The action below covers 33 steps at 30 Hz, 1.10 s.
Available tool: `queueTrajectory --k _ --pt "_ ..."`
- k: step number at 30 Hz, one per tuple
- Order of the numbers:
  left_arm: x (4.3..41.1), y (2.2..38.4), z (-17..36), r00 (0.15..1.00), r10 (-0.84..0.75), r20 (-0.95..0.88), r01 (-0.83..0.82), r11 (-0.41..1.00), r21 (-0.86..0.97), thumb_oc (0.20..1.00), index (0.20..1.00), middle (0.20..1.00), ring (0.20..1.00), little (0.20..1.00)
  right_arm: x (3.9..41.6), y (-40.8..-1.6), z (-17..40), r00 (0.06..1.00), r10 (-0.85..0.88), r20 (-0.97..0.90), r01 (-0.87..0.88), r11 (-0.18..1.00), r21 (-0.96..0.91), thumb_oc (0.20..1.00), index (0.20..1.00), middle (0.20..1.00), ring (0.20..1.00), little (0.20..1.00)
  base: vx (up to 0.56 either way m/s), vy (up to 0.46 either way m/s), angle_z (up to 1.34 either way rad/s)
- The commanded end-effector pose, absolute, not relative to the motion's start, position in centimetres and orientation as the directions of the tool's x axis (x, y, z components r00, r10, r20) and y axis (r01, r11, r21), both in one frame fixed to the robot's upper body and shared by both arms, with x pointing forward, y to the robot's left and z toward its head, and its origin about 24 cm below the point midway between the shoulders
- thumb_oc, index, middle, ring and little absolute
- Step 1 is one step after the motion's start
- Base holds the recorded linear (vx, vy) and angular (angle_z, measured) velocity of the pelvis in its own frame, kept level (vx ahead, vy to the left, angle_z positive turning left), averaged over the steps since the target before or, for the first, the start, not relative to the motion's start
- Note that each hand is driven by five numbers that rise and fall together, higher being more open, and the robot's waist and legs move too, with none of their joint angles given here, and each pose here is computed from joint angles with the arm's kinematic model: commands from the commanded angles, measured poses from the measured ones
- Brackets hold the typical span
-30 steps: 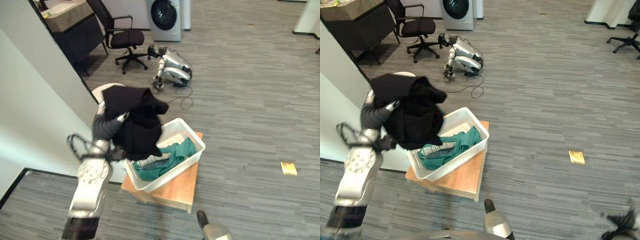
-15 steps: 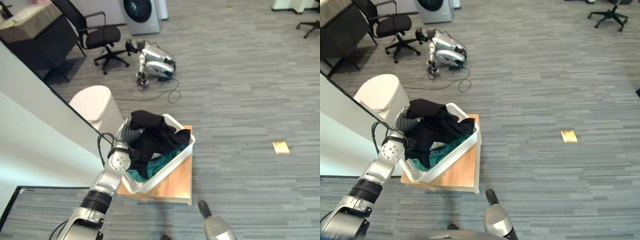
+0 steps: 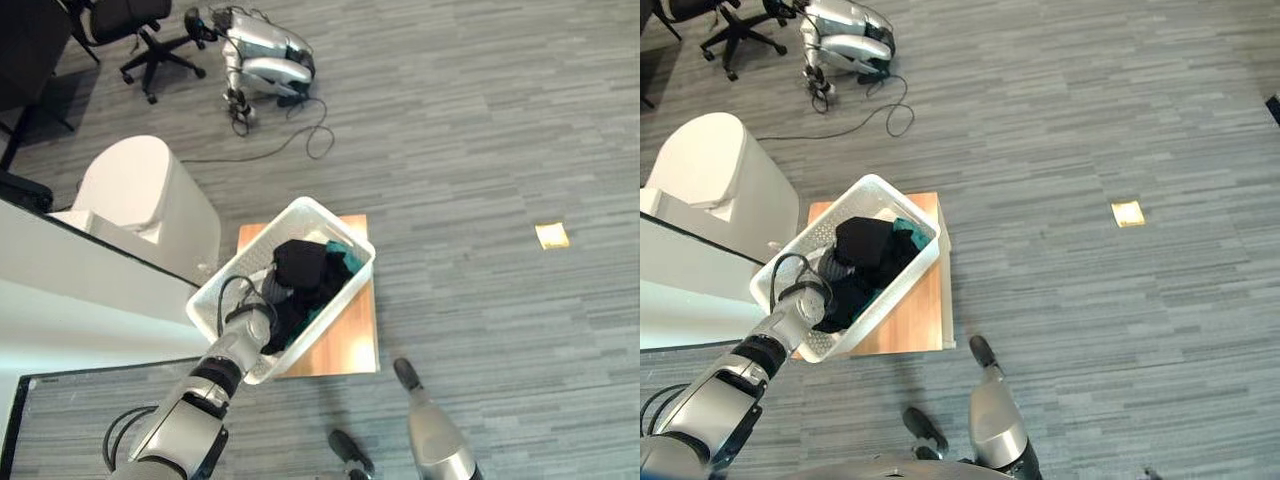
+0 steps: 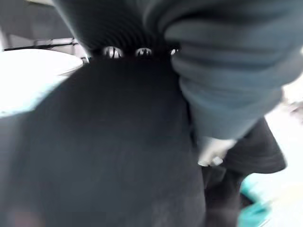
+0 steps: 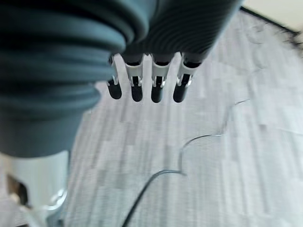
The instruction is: Pick up bed clothes into laundry basket.
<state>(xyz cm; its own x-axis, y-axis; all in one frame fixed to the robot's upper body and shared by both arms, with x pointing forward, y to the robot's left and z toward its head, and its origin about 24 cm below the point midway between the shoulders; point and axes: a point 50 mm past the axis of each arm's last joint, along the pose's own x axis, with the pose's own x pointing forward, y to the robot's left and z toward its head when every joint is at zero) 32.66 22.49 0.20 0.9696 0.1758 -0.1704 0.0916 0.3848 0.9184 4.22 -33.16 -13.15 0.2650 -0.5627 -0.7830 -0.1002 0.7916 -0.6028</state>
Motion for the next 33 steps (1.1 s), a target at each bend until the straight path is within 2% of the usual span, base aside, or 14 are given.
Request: queueTrajectory --k 1,4,6,8,9,10,14,17,22,23,24,26,27,33 --pt "34.0 25.0 3.1 0.967 0.25 -0.051 -0.027 0.297 0.955 1.0 1.0 1.0 1.0 1.0 3.3 -33.6 -12.9 0.27 -0.581 -0.768 -0.122 0.77 -0.626 1.0 1.0 1.0 1.0 1.0 0.0 0.0 0.0" --pt "34.1 25.4 3.9 0.962 0.274 -0.013 -0.09 0.359 0.929 1.0 1.0 1.0 1.0 1.0 4.2 -33.8 -12.6 0.311 -0.586 -0.748 -0.107 0.761 -0.64 1.0 1.0 1.0 1.0 1.0 0.0 -0.011 0.0" --pt "33.7 25.8 4.6 0.951 0.309 0.031 -0.183 0.478 0.859 1.0 1.0 1.0 1.0 1.0 5.6 -33.9 -11.9 0.387 -0.582 -0.715 -0.091 0.747 -0.658 1.0 1.0 1.0 1.0 1.0 0.01 -0.045 0.02" --pt "32.5 26.3 6.1 0.928 0.35 0.129 -0.332 0.619 0.712 1.0 1.0 1.0 1.0 1.0 6.9 -33.8 -10.9 0.477 -0.572 -0.667 -0.061 0.736 -0.675 1.0 1.0 1.0 1.0 1.0 0.05 -0.079 0.01" --pt "30.4 26.7 6.3 0.903 0.391 0.176 -0.418 0.711 0.565 1.0 1.0 1.0 1.0 1.0 8.8 -33.6 -9.3 0.59 -0.553 -0.589 -0.001 0.729 -0.685 1.0 1.0 1.0 1.0 1.0 0.04 -0.079 0.03" --pt "30.3 26.8 6.2 0.903 0.393 0.174 -0.418 0.711 0.566 1.0 1.0 1.0 1.0 1.0 8.7 -33.6 -9.3 0.589 -0.552 -0.59 -0.004 0.728 -0.685 1.0 1.0 1.0 1.0 1.0 0.03 -0.064 0.13" --pt "26.2 27.6 6.1 0.867 0.456 0.199 -0.495 0.836 0.238 1.0 1.0 1.0 1.0 1.0 14.2 -33.6 -2.9 0.824 -0.469 -0.316 0.107 0.678 -0.727 1.0 1.0 1.0 1.0 1.0 0.03 -0.049 0.21" --pt "24.3 27.9 6.0 0.871 0.45 0.198 -0.482 0.859 0.171 1.0 1.0 1.0 1.0 1.0 16.4 -32.9 1.0 0.905 -0.403 -0.138 0.172 0.643 -0.747 1.0 1.0 1.0 1.0 1.0 0.05 -0.01 0.2" --pt "24.3 27.9 6.0 0.872 0.449 0.196 -0.482 0.859 0.171 1.0 1.0 1.0 1.0 1.0 16.3 -32.8 1.0 0.905 -0.402 -0.14 0.17 0.642 -0.747 1.0 1.0 1.0 1.0 1.0 0.01 0.005 0.13" --pt "21.9 28.3 5.8 0.864 0.461 0.2 -0.485 0.87 0.089 1.0 1.0 1.0 1.0 1.0 18.9 -30.6 6.5 0.948 -0.282 0.148 0.298 0.622 -0.724 1.0 1.0 1.0 1.0 1.0 0.01 0.046 0.03" --pt "20.7 28.0 5.9 0.874 0.443 0.199 -0.461 0.886 0.054 1.0 1.0 1.0 1.0 1.0 19.4 -28.4 9.4 0.937 -0.199 0.287 0.345 0.663 -0.665 1.0 1.0 1.0 1.0 1.0 0.0 0.062 -0.09" --pt "20.1 27.6 6.0 0.883 0.426 0.199 -0.44 0.898 0.03 1.0 1.0 1.0 1.0 1.0 19.9 -26.1 11.1 0.916 -0.111 0.384 0.345 0.707 -0.618 1.0 1.0 1.0 1.0 1.0 -0.19 0.049 0.17" --pt "19.9 27.8 6.3 0.878 0.431 0.21 -0.444 0.896 0.02 1.0 1.0 1.0 1.0 1.0 20.4 -23.4 12.6 0.882 -0.014 0.472 0.321 0.75 -0.578 1.0 1.0 1.0 1.0 1.0 -0.25 0.042 0.47" --pt "21.1 27.3 7.9 0.881 0.387 0.274 -0.404 0.915 0.005 1.0 1.0 1.0 1.0 1.0 23.1 -19.1 14.8 0.791 0.125 0.599 0.304 0.769 -0.562 1.0 1.0 1.0 1.0 1.0 -0.28 -0.069 1.46"
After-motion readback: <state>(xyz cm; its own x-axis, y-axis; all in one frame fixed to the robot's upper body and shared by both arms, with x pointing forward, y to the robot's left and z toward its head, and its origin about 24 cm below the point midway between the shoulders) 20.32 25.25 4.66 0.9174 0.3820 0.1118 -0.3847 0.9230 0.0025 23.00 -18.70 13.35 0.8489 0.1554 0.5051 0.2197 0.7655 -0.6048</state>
